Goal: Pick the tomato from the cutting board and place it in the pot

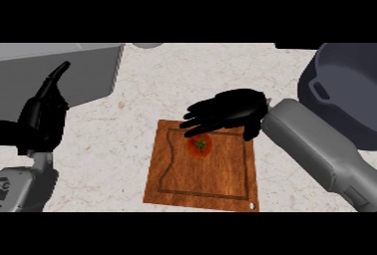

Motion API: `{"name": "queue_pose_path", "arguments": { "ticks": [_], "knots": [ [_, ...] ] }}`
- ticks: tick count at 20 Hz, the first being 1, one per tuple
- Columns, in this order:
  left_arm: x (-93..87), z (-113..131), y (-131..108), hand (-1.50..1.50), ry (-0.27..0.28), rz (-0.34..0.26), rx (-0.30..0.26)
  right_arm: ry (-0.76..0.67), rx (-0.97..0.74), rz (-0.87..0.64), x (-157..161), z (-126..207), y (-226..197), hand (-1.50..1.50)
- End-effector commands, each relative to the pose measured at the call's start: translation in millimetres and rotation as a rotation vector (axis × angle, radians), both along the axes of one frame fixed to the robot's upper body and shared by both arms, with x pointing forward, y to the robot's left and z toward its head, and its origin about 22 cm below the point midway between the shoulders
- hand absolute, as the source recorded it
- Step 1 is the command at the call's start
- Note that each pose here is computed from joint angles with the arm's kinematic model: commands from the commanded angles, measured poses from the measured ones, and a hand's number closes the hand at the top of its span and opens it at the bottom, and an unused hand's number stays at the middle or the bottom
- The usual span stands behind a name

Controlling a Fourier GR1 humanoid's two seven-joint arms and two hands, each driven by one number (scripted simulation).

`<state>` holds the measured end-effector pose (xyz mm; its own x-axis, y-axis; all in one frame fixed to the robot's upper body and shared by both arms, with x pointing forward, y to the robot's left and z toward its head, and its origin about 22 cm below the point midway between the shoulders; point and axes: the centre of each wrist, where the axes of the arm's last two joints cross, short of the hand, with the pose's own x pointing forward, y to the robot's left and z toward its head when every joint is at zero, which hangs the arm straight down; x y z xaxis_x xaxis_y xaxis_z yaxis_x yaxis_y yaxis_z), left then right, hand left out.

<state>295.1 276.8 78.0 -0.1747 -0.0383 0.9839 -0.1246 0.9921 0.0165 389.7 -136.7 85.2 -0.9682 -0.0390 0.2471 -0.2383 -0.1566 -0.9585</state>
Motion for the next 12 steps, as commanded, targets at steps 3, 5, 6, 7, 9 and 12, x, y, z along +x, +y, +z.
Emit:
{"name": "queue_pose_path", "arguments": {
  "ticks": [3, 5, 6, 7, 9, 12],
  "knots": [
    [-0.8, 12, -11, 0.00, -0.011, -0.056, 0.008, 0.019, 0.002, 0.102, 3, -32, 2, -1.50],
    [-1.8, 6, -12, 0.00, -0.011, -0.036, 0.008, 0.027, 0.032, 0.123, -6, -42, 10, -1.50],
    [13.0, 15, -12, 0.00, -0.026, -0.035, 0.028, 0.031, 0.029, 0.133, 2, -34, 13, -1.50],
    [2.2, -22, -16, 0.00, 0.005, -0.038, 0.003, 0.011, 0.054, 0.141, 4, -27, 15, -1.50],
    [1.8, 10, -14, 0.00, -0.013, -0.018, 0.011, 0.020, 0.069, 0.142, -16, -49, 19, -1.50],
    [-3.4, 10, -7, 0.00, -0.022, -0.036, 0.005, -0.008, 0.037, 0.087, 3, -38, 30, -1.50]
  ]
}}
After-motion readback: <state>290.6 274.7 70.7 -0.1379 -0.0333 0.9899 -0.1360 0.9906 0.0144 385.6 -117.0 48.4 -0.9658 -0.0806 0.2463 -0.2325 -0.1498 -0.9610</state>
